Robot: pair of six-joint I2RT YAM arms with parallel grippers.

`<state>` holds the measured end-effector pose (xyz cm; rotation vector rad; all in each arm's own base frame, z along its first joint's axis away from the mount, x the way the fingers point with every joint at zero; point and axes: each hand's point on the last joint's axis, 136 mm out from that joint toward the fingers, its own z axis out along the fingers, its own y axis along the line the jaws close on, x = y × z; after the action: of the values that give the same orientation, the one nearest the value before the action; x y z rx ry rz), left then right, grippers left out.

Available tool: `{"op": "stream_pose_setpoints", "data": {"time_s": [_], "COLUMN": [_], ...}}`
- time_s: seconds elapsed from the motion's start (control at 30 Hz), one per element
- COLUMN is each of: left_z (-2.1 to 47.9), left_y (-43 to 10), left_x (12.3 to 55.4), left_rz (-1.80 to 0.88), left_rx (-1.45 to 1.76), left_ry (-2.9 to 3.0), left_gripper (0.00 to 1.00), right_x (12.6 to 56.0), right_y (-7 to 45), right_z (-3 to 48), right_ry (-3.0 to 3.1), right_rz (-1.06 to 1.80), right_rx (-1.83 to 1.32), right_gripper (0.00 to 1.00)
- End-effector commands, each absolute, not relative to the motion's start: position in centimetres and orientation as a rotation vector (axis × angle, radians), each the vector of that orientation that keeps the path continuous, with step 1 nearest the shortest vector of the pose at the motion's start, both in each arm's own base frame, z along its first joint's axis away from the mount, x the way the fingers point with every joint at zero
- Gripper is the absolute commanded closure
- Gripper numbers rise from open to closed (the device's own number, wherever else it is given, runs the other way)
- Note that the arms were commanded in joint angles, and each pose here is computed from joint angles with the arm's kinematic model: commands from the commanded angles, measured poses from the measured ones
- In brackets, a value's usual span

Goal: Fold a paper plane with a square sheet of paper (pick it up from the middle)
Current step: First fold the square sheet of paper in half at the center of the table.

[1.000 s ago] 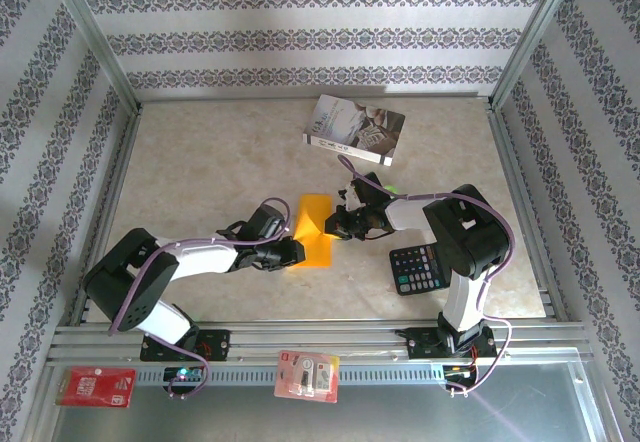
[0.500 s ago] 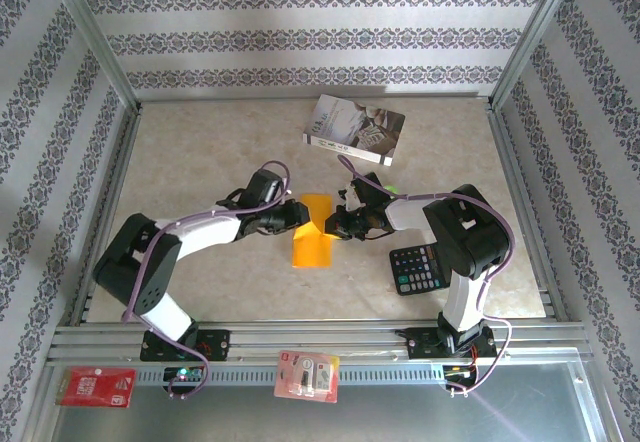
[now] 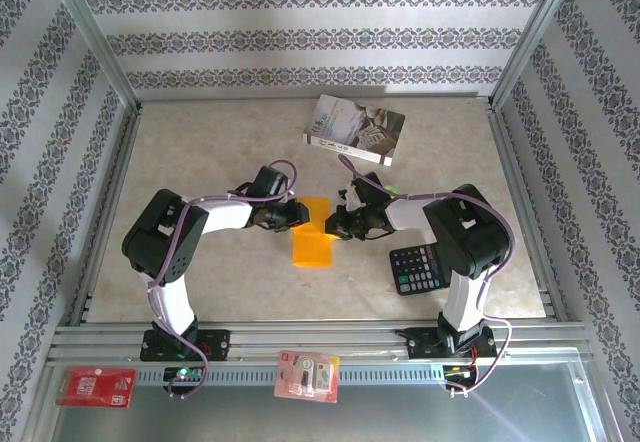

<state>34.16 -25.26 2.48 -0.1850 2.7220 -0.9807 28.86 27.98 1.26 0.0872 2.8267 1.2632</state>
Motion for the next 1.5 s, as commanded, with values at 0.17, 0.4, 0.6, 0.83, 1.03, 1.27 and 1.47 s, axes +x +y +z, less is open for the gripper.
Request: {"op": "stream_pose_setpoints", "data": {"time_s": [0.17,0.4,0.6,0.83,1.03,1.27,1.47], "left_z": [4.8,6.3,4.7,2.5,6.2,5.6,2.8], "left_y": [-25.7,-25.1,-25.1,-24.0,-25.0,-25.1,-24.4], "left_x": [35.5,36.5,37.8,39.0,40.3,40.5,41.0], "left_rz": [-1.040,-1.050,-1.031,-0.986,-1.099,-1.103,-1.024], "left_rx": [-0.133,-0.140,-0.142,-0.184,-0.155,-0.159,-0.178], "left_ry": [2.651,2.598,2.628,2.660,2.560,2.571,2.621], "left_gripper": [0.70,0.69,0.69,0.69,0.67,0.66,0.66], "right_x": [25.2,25.2,25.0,25.0,25.0,25.2,25.3], "right_y": [24.0,23.9,23.8,23.6,23.4,23.5,23.5], "right_z": [-5.5,-5.5,-5.6,-5.6,-5.6,-5.5,-5.4], "right_ry": [3.059,3.061,3.064,3.064,3.063,3.058,3.059], "right_rz": [0.958,0.955,0.951,0.949,0.948,0.952,0.949], "right_rx": [0.219,0.223,0.226,0.225,0.233,0.235,0.227], "right_gripper": [1.00,1.00,1.00,1.00,1.00,1.00,1.00]}}
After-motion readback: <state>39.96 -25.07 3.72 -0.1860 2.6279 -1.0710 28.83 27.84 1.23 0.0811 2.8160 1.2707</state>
